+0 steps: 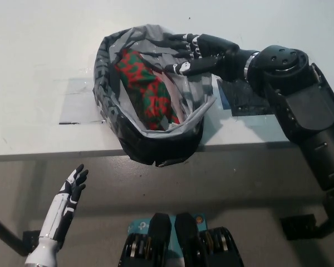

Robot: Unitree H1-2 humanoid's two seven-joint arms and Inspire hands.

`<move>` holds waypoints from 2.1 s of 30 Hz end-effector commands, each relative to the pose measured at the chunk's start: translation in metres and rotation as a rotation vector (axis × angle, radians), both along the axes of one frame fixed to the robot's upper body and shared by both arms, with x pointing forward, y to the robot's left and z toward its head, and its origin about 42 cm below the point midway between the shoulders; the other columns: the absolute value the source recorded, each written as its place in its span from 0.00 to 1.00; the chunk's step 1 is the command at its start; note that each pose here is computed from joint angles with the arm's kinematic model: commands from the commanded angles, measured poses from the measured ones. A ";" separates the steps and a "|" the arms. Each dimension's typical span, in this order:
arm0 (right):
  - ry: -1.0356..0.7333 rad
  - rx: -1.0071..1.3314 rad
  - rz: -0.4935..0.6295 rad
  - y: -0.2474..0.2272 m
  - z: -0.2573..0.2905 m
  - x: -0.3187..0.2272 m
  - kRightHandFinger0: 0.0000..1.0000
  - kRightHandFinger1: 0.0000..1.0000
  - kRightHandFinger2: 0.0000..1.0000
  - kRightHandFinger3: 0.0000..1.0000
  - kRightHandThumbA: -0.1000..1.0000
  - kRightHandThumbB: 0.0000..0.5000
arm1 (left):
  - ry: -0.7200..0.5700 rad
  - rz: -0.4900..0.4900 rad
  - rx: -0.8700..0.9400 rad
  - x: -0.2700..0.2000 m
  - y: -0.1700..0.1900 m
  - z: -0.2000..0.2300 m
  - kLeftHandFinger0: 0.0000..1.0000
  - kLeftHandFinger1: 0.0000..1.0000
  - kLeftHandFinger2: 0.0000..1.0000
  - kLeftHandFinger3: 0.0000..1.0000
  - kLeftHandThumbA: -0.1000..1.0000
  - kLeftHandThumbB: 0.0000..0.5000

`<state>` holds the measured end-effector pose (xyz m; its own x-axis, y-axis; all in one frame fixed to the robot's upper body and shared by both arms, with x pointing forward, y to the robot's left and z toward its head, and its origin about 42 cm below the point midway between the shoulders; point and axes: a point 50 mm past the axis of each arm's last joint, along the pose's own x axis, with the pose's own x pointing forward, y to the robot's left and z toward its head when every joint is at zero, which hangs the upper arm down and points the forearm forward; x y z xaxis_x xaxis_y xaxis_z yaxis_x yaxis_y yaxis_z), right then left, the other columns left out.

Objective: The robot uses its right hand to pick up a bag of coffee beans and puts it in the black plastic bag, then the robot grabs the top of the bag and lifts it.

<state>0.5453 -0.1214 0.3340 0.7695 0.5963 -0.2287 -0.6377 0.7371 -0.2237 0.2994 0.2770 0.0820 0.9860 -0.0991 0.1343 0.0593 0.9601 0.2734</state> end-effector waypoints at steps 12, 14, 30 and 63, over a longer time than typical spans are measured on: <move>-0.550 0.028 -0.160 -0.015 0.092 -0.001 1.00 1.00 1.00 1.00 0.94 0.88 | -0.016 -0.008 0.005 -0.007 0.003 0.003 1.00 1.00 1.00 1.00 1.00 0.49; -0.588 0.159 -0.172 -0.017 0.106 -0.002 1.00 1.00 1.00 1.00 0.91 0.88 | -0.013 -0.007 0.003 -0.007 0.003 0.002 1.00 1.00 1.00 1.00 1.00 0.50; -0.750 0.054 -0.386 -0.043 0.110 0.011 1.00 1.00 1.00 1.00 1.00 0.95 | -0.012 -0.017 0.024 -0.003 0.004 0.005 1.00 1.00 1.00 1.00 1.00 0.50; -0.525 -0.087 -0.270 0.004 0.005 0.022 1.00 1.00 1.00 1.00 0.97 0.90 | -0.024 -0.022 0.030 0.000 0.002 0.009 1.00 1.00 1.00 1.00 1.00 0.46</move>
<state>0.5648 -0.1189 0.3232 0.9255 0.3512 0.1419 -0.2512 0.8496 -0.4638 0.2951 0.2768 0.0790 0.9881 -0.1030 0.1144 0.0680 0.9588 0.2758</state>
